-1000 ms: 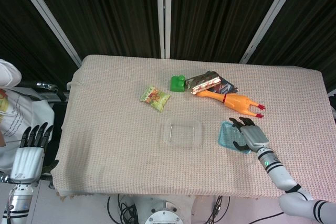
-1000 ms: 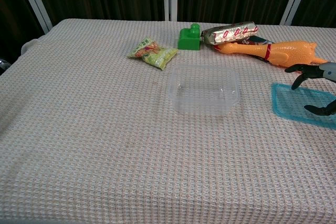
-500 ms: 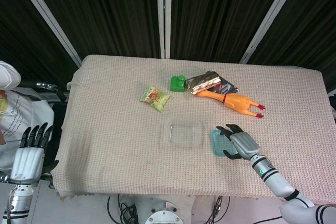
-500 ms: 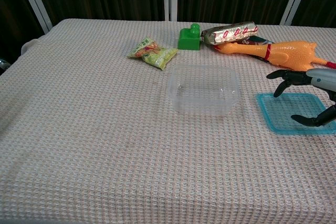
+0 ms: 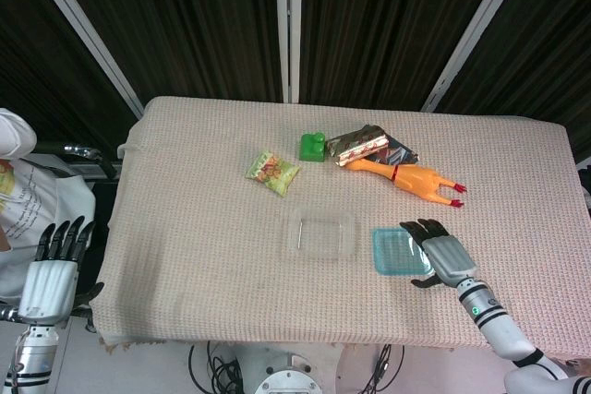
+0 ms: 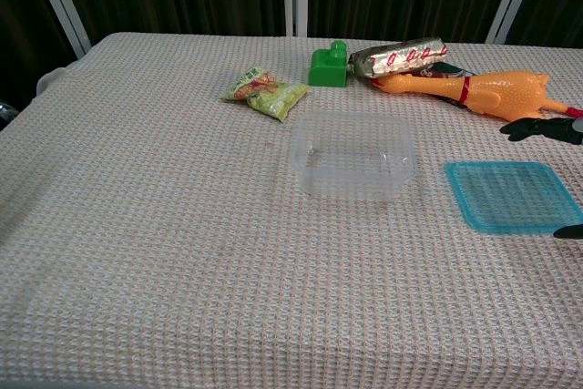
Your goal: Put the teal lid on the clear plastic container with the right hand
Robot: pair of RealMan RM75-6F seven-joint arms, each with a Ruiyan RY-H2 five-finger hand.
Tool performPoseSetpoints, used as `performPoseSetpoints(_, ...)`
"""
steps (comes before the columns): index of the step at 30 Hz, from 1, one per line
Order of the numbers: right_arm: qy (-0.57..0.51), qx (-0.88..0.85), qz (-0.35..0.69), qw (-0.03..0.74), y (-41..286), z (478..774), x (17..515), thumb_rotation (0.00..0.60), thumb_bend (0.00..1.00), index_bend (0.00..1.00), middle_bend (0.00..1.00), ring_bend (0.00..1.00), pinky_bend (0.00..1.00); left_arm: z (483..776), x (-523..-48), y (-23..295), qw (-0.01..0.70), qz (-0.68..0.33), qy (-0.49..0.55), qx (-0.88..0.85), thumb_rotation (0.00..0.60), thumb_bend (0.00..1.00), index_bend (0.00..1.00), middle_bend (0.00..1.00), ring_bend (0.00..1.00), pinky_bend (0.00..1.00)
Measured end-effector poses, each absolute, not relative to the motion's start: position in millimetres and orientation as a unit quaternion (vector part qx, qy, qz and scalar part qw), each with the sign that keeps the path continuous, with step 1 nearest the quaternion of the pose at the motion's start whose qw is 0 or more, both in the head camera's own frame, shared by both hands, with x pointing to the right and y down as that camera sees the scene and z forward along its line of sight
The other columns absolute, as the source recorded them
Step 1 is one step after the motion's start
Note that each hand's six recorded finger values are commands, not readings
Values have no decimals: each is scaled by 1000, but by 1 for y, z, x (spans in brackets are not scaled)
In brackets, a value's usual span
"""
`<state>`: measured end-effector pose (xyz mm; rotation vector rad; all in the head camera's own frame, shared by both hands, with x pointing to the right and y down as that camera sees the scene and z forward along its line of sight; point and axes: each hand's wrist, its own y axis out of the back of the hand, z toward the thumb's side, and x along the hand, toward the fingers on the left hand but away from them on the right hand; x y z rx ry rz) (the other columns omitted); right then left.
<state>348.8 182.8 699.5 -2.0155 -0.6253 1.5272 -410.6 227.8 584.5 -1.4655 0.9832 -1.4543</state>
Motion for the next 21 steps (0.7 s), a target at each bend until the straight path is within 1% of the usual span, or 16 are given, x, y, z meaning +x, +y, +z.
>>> performPoseSetpoints(5,-214,-746,568,272,174,712,341,600,1,0,135,0,0,583,-411,229,414,-580,392,-582,600,39,71,23,0,0)
performPoseSetpoints(9,-197,-748,570,277,172,722,334,600,2,0,142,0,0,582,-413,231,412,-582,393,-580,600,39,70,23,0,0)
performPoseSetpoints(21,-200,-755,568,261,174,728,335,600,2,0,144,0,0,582,-414,230,411,-585,392,-579,600,39,70,23,0,0)
